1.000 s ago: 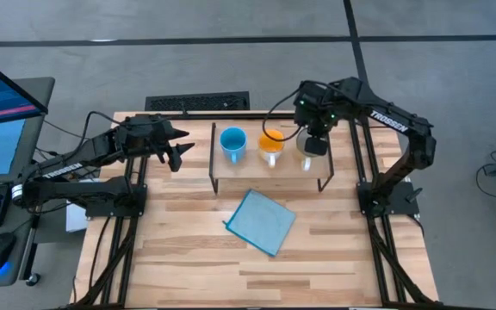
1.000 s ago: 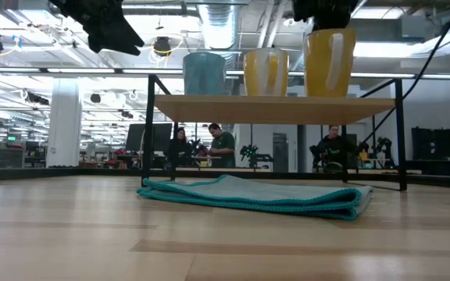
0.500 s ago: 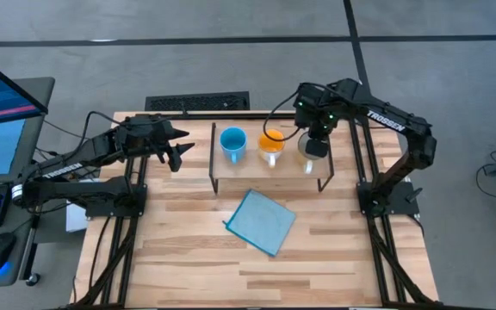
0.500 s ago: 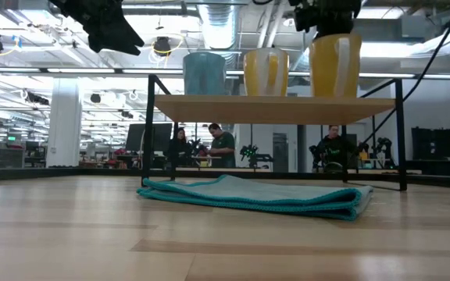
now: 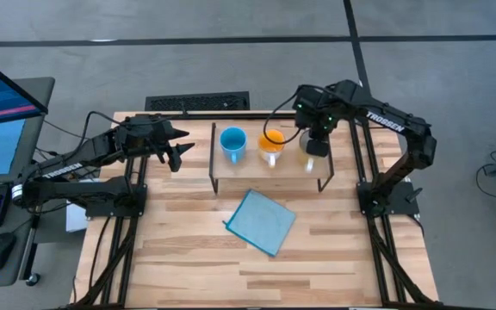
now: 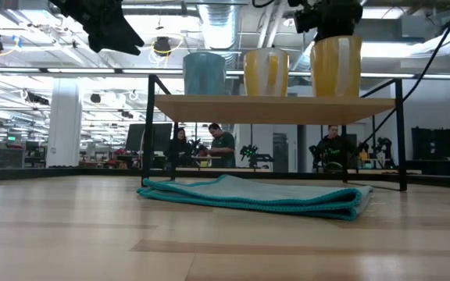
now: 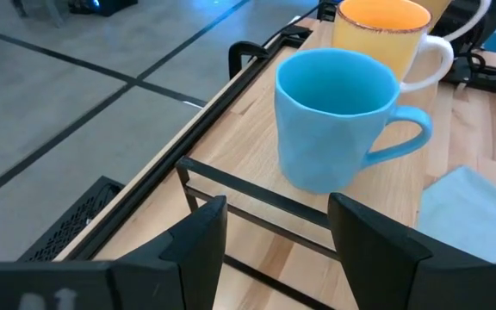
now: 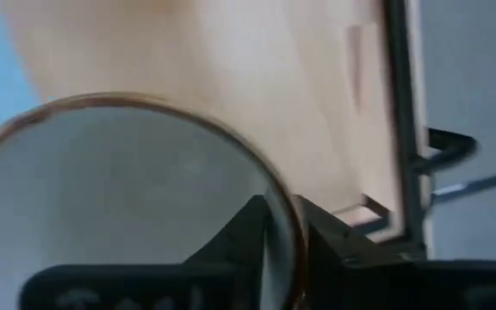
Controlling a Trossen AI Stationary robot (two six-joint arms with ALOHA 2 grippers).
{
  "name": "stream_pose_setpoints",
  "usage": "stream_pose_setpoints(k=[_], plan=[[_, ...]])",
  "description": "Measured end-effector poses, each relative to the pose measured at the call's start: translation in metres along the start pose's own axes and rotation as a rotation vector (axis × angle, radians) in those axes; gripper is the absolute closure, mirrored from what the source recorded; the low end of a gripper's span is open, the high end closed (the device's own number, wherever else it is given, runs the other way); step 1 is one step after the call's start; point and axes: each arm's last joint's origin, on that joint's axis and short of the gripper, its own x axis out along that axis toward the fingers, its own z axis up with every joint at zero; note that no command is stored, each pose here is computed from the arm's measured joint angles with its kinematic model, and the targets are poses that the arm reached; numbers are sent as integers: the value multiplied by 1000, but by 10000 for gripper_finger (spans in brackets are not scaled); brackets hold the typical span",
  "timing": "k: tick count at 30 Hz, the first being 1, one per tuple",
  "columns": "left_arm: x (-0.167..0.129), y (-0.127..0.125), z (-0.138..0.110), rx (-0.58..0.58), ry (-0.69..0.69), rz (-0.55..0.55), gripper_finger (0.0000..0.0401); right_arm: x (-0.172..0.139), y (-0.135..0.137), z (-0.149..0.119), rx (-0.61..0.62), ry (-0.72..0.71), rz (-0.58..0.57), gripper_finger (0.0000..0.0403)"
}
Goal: Stack small to large cups/mugs on shelf
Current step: Put the light yellow mug on the shelf
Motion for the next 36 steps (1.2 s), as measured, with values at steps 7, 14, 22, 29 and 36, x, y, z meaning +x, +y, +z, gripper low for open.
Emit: stream_pose_setpoints(k=[7,14,22,29,36], plan=[[0,0,0,0,0,0,207,0,-2,0,2,6,-64,296],[0,0,0,-1,0,0,207,0,-4,5,3,-47,-76,305],[0,0,0,0,0,0,207,0,-4,7,0,-57,-77,311],[0,0,0,3,1,0,207,0,-5,9,-23,-76,-83,311],[0,0,0,4,1,0,207,0,-4,10,-52,-79,-85,311]])
